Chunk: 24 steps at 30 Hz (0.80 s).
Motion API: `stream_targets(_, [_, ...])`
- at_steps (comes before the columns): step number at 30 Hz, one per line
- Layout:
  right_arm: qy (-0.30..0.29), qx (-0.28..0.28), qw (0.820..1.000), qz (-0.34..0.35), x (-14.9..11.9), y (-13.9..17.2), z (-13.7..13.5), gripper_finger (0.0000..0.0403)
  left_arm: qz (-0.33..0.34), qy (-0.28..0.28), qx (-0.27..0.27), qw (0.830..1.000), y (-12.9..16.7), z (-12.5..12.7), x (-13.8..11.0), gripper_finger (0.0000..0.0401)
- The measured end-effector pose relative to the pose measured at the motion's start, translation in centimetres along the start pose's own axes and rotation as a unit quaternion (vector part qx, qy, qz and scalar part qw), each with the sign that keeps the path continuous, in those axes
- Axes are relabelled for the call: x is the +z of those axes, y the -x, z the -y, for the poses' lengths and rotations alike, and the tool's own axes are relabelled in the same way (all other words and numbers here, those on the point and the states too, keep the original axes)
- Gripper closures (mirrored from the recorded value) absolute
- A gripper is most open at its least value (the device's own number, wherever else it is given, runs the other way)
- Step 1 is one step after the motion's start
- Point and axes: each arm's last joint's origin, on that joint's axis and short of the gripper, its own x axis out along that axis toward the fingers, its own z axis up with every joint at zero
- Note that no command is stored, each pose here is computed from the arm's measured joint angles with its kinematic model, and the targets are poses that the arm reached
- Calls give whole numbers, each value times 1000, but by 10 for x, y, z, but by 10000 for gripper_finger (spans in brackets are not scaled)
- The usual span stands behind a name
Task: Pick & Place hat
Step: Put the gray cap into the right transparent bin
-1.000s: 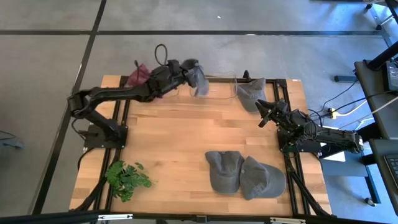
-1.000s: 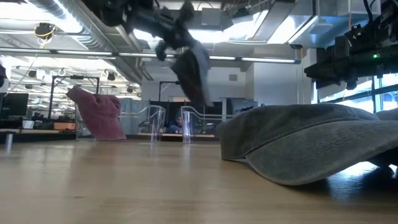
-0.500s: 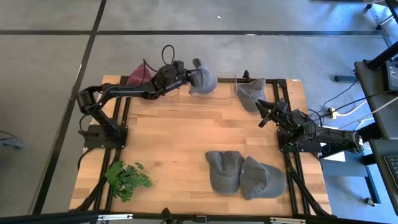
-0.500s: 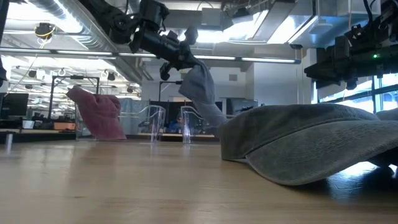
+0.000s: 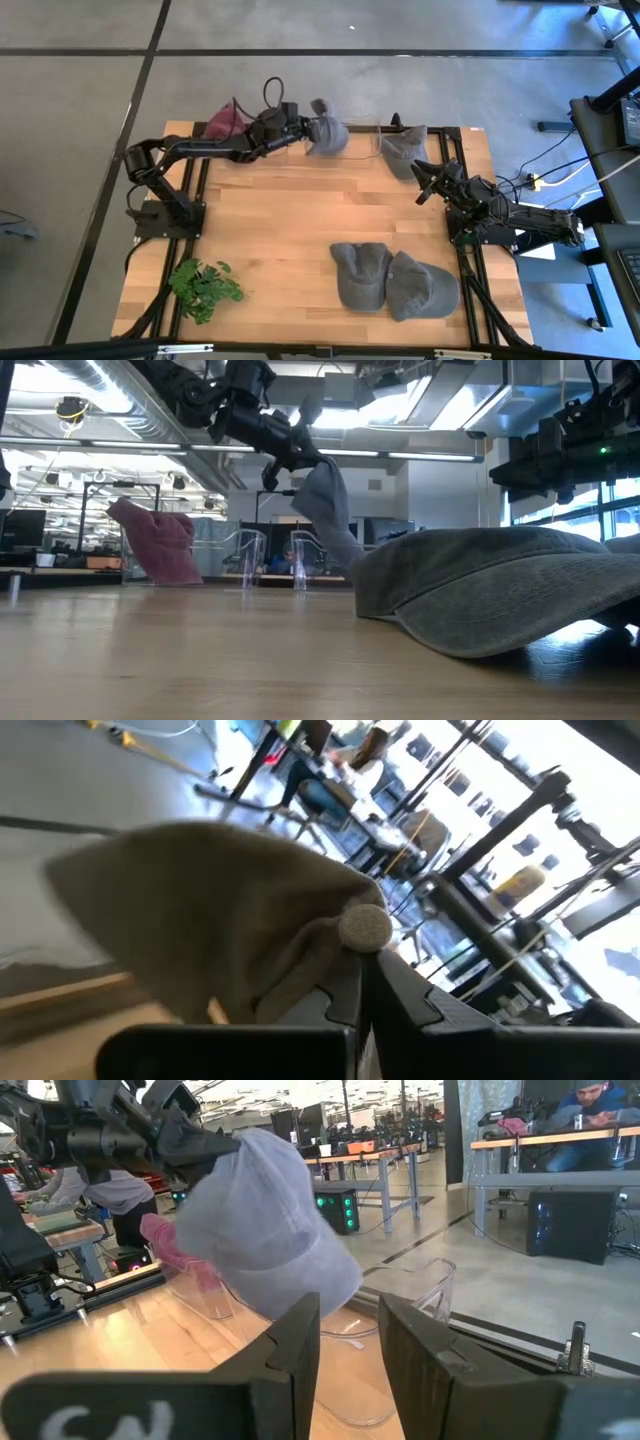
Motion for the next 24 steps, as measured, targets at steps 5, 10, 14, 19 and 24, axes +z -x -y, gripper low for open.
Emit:
stream_targets(5, [0, 0, 1000, 0, 0, 0, 0, 297, 6, 1, -12, 1000, 1, 5, -1, 396])
stream_targets(10, [0, 0, 1000, 0, 0, 0, 0, 297, -22, -9, 19, 1000, 1, -2, -6, 396])
stream_targets(14, [0, 0, 1000, 0, 0, 0, 0, 297, -29, -32, 59, 997, 1, -7, -9, 395])
stream_targets(19, [0, 0, 1000, 0, 0, 0, 0, 297, -34, -43, 82, 995, 1, -15, -7, 393])
stream_targets(24, [0, 0, 1000, 0, 0, 0, 0, 297, -34, -39, 97, 994, 1, -22, -3, 381])
